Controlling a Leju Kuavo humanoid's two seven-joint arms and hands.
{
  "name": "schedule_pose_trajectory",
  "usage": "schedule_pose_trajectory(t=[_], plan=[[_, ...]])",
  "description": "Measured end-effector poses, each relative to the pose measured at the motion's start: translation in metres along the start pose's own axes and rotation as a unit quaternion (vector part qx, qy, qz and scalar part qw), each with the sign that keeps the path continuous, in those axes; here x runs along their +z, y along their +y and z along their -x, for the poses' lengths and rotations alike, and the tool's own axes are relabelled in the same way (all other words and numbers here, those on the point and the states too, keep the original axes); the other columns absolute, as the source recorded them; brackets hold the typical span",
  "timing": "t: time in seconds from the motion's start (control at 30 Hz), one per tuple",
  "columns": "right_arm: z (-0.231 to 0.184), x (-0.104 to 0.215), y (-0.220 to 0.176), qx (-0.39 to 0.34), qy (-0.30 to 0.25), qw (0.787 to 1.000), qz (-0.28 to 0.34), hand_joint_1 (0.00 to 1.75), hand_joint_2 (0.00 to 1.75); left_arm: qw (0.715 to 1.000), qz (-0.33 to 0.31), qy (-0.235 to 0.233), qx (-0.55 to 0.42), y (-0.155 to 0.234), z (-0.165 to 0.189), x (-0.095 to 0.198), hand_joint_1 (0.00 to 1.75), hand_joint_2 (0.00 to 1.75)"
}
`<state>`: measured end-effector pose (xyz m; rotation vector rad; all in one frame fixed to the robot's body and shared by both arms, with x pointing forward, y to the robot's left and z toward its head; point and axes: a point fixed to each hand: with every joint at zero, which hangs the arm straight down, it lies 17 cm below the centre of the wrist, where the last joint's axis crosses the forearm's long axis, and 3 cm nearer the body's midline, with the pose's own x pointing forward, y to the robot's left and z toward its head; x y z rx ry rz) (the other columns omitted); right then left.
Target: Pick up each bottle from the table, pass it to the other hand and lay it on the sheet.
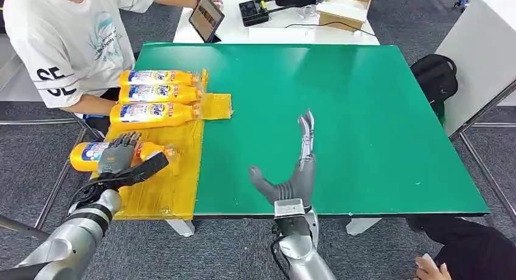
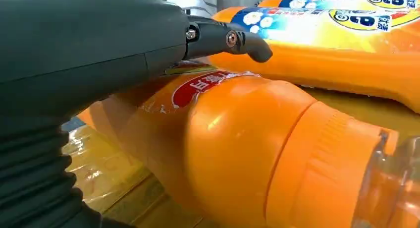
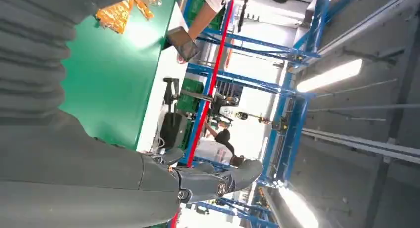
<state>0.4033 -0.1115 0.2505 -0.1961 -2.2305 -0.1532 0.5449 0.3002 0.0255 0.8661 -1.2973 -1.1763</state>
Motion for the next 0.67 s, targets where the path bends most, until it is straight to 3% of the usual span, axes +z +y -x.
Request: schedule_pose_trajectory(t=[0.57,0.67], plan=[[0.015,0.008,0.012,0.010,0.012,0.999,-0.029,0.00,1.75,0.998,0.009,0.016,0.055,-0.001,0.005,-0.001,0.00,0.00],[0.017,0.010,0.015,0.018,0.012,0.999,-0.037,0.00,1.75,0.992,-0.006,0.005,0.122,0.006,-0.001,-0.002,0.00,0.00]])
